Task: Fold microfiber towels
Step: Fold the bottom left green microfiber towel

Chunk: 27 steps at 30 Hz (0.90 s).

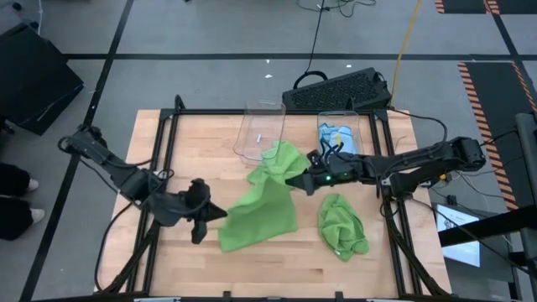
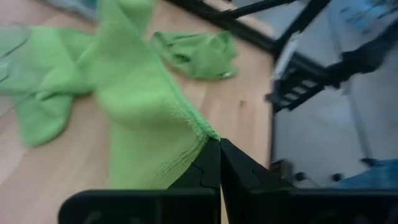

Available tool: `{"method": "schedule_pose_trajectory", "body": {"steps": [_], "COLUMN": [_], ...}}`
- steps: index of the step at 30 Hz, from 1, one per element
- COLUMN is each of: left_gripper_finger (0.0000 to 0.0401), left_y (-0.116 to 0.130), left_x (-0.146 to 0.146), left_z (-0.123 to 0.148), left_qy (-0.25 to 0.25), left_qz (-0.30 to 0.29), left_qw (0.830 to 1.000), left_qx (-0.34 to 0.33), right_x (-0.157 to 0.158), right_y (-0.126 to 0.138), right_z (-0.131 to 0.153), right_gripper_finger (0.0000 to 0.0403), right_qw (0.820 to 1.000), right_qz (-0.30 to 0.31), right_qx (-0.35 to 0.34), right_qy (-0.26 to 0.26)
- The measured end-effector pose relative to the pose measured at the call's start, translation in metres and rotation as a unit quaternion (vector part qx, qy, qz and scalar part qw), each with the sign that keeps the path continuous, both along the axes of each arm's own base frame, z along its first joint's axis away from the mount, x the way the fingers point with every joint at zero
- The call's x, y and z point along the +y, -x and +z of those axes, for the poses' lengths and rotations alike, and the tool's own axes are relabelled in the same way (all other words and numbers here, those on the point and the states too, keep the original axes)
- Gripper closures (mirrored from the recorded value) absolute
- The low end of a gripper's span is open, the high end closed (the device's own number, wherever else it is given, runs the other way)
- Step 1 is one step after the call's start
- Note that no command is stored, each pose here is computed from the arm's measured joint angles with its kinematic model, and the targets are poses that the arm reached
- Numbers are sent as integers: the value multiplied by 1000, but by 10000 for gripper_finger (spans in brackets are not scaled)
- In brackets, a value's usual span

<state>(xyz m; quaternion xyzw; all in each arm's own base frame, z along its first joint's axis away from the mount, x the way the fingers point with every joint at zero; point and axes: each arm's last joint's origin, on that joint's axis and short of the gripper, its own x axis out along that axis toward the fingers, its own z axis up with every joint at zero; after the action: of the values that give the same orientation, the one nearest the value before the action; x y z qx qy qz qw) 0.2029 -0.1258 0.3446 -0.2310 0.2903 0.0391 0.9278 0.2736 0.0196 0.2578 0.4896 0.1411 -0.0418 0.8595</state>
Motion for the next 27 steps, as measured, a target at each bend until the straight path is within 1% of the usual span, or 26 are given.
{"method": "schedule_pose_trajectory", "body": {"steps": [4,9,13,16,20,22,23,27], "left_gripper_finger": [401,401,401,401,401,401,401,401], "left_y": [10,18,19,19,18,17,17,13], "left_x": [0,0,-1,-2,0,3,5,16], "left_z": [-12,-21,-28,-42,-63,-67,-68,-68], "left_qy": [-15,-35,-43,-44,-36,-37,-41,-78], "left_qz": [23,38,46,48,68,81,85,103], "left_qw": [998,993,989,988,985,984,983,980], "left_qx": [61,109,131,143,153,154,156,154], "right_x": [2,2,6,9,7,3,2,-10], "right_y": [1,4,12,19,27,29,29,27], "right_z": [-4,-13,-33,-49,-63,-65,-65,-62], "right_gripper_finger": [399,399,399,399,399,399,399,399], "right_qw": [1000,1000,998,997,999,1000,1000,999], "right_qz": [7,12,38,42,30,24,19,-36], "right_qx": [6,19,48,59,38,19,10,-8], "right_qy": [2,14,32,27,5,3,3,15]}}
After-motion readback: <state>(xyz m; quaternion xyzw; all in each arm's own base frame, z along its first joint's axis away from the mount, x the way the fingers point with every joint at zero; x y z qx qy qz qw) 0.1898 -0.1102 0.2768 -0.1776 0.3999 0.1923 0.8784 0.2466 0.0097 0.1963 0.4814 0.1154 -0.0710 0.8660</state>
